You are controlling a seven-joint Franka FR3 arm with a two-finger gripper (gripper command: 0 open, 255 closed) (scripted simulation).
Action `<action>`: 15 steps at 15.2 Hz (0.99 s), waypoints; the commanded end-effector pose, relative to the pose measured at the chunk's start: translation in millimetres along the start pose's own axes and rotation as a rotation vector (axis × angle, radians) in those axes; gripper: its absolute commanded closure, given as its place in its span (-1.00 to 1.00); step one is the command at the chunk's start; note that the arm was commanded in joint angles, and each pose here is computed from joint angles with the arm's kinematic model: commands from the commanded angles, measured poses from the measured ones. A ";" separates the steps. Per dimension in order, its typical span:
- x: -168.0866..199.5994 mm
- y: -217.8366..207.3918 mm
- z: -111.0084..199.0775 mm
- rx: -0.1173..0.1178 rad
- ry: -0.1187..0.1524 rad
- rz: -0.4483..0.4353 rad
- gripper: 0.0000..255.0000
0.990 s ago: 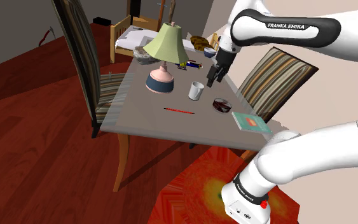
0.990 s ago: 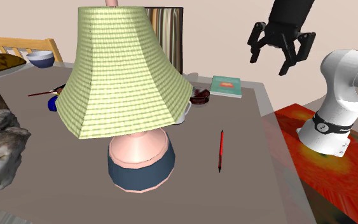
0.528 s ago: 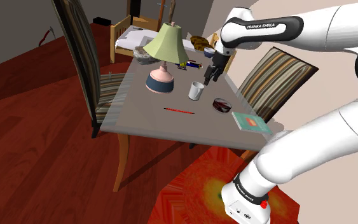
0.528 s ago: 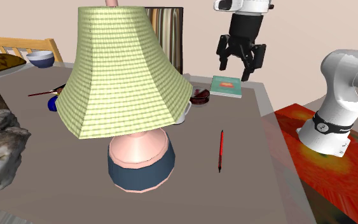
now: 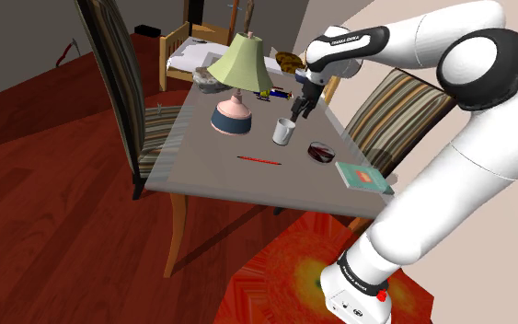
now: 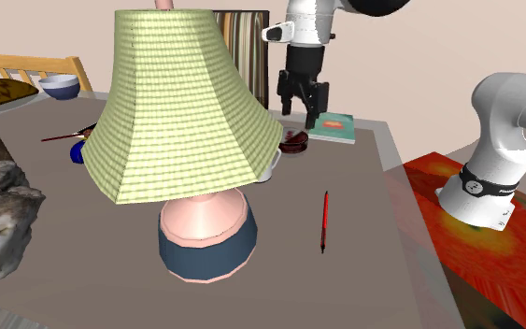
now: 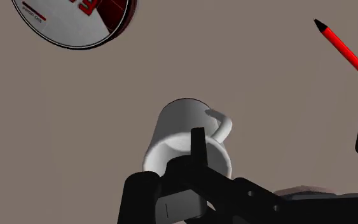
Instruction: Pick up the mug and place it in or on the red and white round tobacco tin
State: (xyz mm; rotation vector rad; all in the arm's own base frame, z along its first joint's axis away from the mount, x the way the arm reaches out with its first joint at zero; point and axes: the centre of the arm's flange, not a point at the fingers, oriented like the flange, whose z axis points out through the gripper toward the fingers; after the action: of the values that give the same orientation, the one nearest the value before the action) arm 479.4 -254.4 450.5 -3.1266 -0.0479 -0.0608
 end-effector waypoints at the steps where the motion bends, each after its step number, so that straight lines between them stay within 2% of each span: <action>1: 12.8 22.9 11.6 0.011 0.003 0.001 -1.00; 9: 65.3 106.4 60.0 0.055 0.015 0.009 -1.00; 15: 69.0 110.1 89.4 0.058 0.016 0.009 -1.00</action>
State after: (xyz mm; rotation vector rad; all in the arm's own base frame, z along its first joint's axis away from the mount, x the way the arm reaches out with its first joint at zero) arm 554.9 -360.8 368.0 -3.0682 -0.0342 -0.0824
